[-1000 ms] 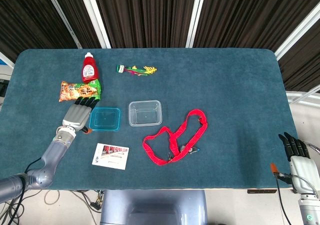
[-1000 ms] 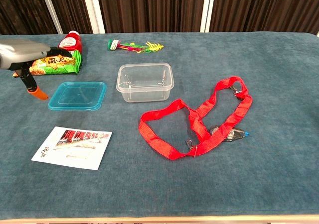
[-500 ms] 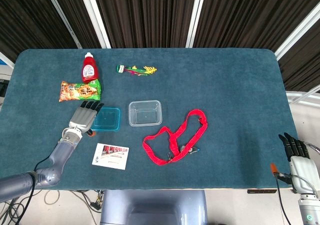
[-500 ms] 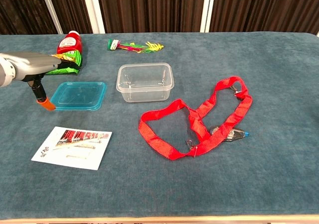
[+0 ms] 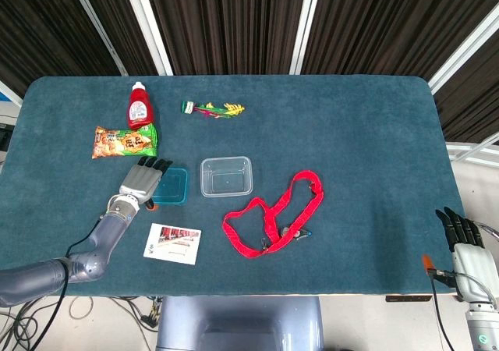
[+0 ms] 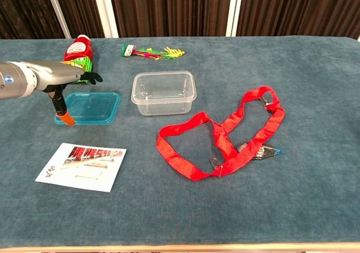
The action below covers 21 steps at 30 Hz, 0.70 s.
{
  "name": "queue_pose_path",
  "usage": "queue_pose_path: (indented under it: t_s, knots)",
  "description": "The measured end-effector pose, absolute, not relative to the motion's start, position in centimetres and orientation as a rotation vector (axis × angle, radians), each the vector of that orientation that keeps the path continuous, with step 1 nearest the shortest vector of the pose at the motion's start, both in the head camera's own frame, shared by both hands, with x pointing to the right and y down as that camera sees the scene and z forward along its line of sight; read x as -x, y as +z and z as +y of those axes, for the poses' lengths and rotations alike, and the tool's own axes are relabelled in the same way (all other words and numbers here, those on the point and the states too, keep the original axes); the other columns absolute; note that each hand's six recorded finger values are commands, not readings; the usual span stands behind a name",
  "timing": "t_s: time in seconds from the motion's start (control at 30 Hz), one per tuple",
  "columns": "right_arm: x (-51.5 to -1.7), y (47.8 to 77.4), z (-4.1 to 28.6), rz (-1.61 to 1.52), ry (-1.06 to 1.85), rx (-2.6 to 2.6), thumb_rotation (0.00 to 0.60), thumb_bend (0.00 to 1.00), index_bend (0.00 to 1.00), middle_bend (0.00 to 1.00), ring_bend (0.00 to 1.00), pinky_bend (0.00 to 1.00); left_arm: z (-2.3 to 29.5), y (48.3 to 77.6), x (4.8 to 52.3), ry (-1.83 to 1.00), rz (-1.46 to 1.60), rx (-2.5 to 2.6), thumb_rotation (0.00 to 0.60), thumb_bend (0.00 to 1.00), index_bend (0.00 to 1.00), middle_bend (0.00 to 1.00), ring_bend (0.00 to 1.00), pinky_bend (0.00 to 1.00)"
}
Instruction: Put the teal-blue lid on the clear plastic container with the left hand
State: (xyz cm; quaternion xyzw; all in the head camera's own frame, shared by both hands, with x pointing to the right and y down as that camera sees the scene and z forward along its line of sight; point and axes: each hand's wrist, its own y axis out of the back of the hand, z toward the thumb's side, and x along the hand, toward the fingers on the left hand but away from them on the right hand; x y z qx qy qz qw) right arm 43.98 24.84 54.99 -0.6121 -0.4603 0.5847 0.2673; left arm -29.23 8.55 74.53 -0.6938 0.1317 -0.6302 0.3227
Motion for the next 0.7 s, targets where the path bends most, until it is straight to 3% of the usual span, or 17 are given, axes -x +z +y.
queue_pose_path:
  t_s: [0.7]
  knots:
    - [-44.2, 55.1, 24.8, -1.254, 1.587, 1.654, 0.6, 0.39, 0.06, 0.04, 0.02, 0.0, 8.3, 76.0, 28.7, -1.67, 0.331, 1.814, 0.6, 0.11, 0.0, 0.12, 0.0, 0.0]
